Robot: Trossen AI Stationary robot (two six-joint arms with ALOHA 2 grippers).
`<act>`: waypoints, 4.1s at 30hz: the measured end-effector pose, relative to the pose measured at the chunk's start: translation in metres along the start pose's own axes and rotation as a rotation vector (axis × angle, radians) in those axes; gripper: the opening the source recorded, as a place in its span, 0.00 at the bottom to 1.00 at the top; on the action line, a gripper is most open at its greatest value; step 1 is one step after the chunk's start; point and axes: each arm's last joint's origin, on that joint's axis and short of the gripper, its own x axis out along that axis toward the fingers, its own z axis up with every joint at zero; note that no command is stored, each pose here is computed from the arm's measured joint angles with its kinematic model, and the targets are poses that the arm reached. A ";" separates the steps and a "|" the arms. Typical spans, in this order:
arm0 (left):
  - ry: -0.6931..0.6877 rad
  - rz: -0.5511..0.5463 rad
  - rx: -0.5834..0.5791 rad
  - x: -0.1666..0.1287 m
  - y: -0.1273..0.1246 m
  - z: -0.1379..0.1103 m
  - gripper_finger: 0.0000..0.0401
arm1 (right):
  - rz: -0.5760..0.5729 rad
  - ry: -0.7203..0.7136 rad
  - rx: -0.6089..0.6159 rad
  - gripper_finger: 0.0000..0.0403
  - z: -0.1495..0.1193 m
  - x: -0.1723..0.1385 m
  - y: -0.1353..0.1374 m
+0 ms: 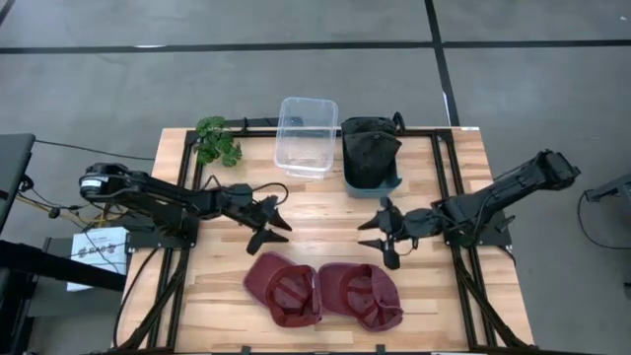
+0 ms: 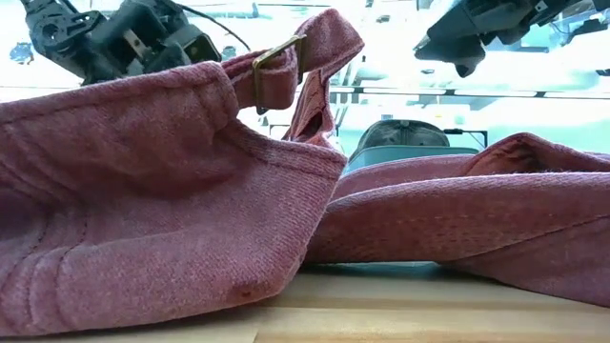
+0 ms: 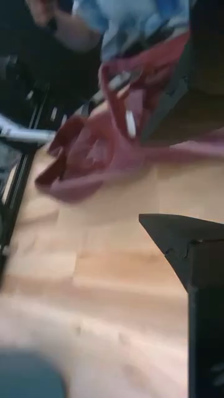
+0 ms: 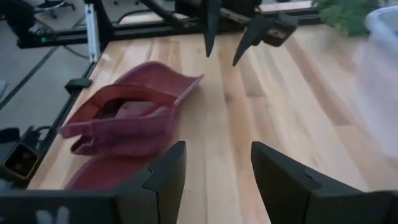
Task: Pick & Place hat
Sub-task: Put the left red cap into the transparent bin
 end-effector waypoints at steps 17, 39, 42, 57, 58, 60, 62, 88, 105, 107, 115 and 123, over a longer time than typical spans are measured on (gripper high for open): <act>-0.052 -0.208 0.139 0.014 -0.080 0.004 0.45 | 0.144 0.176 0.188 0.43 -0.033 0.003 0.054; -0.249 -0.064 0.183 0.008 -0.144 -0.005 0.45 | 0.010 0.316 0.513 0.43 -0.101 -0.059 0.121; -0.275 -0.062 0.203 0.012 -0.144 -0.006 0.45 | -0.028 0.316 0.530 0.43 -0.114 -0.056 0.128; 0.021 0.091 0.009 0.046 -0.132 -0.039 0.45 | 0.067 0.110 0.311 0.43 -0.122 -0.027 0.157; 0.024 0.123 0.013 0.045 -0.131 -0.039 0.45 | 0.066 0.109 0.304 0.43 -0.122 -0.027 0.157; 0.017 0.160 0.047 0.044 -0.130 -0.038 0.45 | 0.066 0.108 0.298 0.43 -0.121 -0.026 0.156; 0.012 0.176 0.089 0.041 -0.128 -0.034 0.45 | 0.069 0.107 0.295 0.43 -0.121 -0.026 0.157; 0.266 0.153 0.097 0.028 -0.059 -0.020 0.41 | 0.098 0.092 0.296 0.43 -0.119 -0.028 0.160; 0.338 0.118 0.037 0.034 -0.047 -0.030 0.34 | 0.111 0.082 0.310 0.43 -0.118 -0.028 0.162; 0.349 0.094 0.029 0.034 -0.046 -0.031 0.33 | 0.111 0.082 0.310 0.43 -0.118 -0.028 0.162; 0.382 0.057 0.025 0.033 -0.047 -0.033 0.15 | 0.111 0.082 0.308 0.43 -0.118 -0.028 0.162; 0.347 0.027 0.077 0.034 -0.052 -0.030 0.05 | 0.089 0.042 0.310 0.43 -0.113 -0.024 0.159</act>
